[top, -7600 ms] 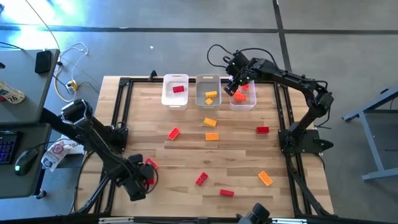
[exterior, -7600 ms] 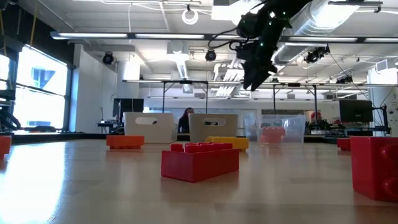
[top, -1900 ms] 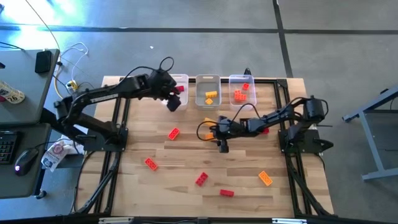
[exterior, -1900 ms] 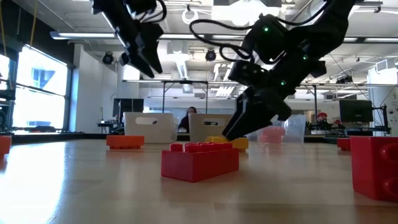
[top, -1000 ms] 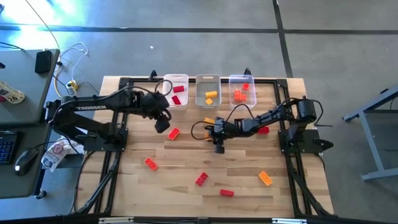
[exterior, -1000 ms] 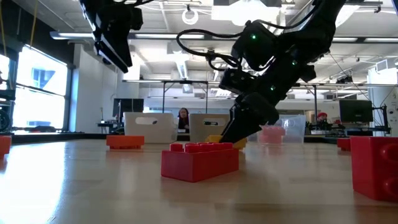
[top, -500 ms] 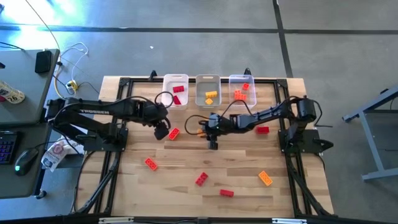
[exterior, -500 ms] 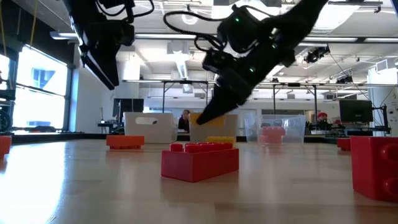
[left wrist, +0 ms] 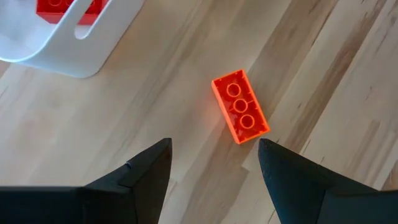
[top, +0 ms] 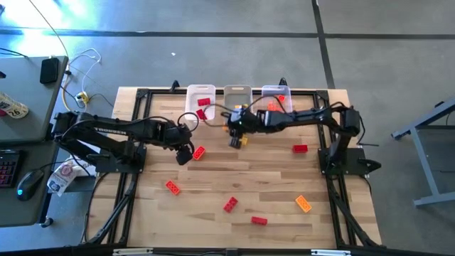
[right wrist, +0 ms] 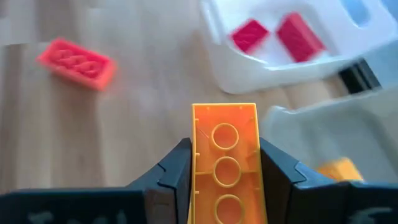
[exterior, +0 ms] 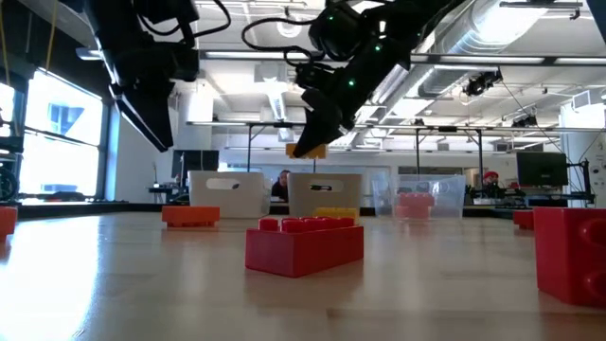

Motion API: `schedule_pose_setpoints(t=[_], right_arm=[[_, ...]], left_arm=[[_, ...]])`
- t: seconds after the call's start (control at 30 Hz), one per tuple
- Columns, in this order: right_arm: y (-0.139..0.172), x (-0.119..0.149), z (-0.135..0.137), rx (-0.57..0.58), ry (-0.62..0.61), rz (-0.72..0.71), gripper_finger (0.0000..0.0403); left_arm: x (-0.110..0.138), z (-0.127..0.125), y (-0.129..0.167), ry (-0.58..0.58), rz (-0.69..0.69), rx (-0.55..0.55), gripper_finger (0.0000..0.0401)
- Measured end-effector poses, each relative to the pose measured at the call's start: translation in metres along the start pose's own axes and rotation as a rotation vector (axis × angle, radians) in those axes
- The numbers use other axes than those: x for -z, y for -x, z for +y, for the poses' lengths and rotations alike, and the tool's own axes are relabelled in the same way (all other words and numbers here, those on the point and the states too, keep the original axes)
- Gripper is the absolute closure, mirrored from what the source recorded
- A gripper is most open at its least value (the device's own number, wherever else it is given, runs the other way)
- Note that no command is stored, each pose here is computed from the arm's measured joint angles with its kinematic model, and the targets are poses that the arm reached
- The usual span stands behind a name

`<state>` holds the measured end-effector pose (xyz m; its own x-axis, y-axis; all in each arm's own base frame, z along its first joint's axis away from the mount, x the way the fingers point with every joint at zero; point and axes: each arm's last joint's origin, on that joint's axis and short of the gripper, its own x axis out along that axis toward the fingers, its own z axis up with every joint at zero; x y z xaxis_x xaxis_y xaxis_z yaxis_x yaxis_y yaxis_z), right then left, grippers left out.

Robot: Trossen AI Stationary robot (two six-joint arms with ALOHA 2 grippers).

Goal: Sort & place blocks by color
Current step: Put the yellow game piece into the gray bin

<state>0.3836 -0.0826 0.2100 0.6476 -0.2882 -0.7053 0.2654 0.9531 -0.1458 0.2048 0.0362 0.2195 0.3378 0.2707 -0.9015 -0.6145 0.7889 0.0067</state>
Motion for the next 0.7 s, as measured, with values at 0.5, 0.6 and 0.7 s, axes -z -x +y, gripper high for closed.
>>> schedule_pose_setpoints(t=[0.5, 0.6, 0.7], right_arm=[[0.01, -0.014, -0.084, 0.132, -0.224, 0.047, 0.029], [0.008, -0.006, -0.096, 0.127, -0.292, 0.07, 0.0271], [0.002, 0.003, -0.105, 0.097, -0.332, 0.099, 0.0257]], left_arm=[[-0.003, -0.004, -0.004, -0.044, -0.075, 0.038, 0.0174], [-0.006, -0.005, -0.004, -0.063, -0.097, 0.047, 0.0174], [-0.008, -0.006, -0.004, -0.089, -0.125, 0.058, 0.0174]])
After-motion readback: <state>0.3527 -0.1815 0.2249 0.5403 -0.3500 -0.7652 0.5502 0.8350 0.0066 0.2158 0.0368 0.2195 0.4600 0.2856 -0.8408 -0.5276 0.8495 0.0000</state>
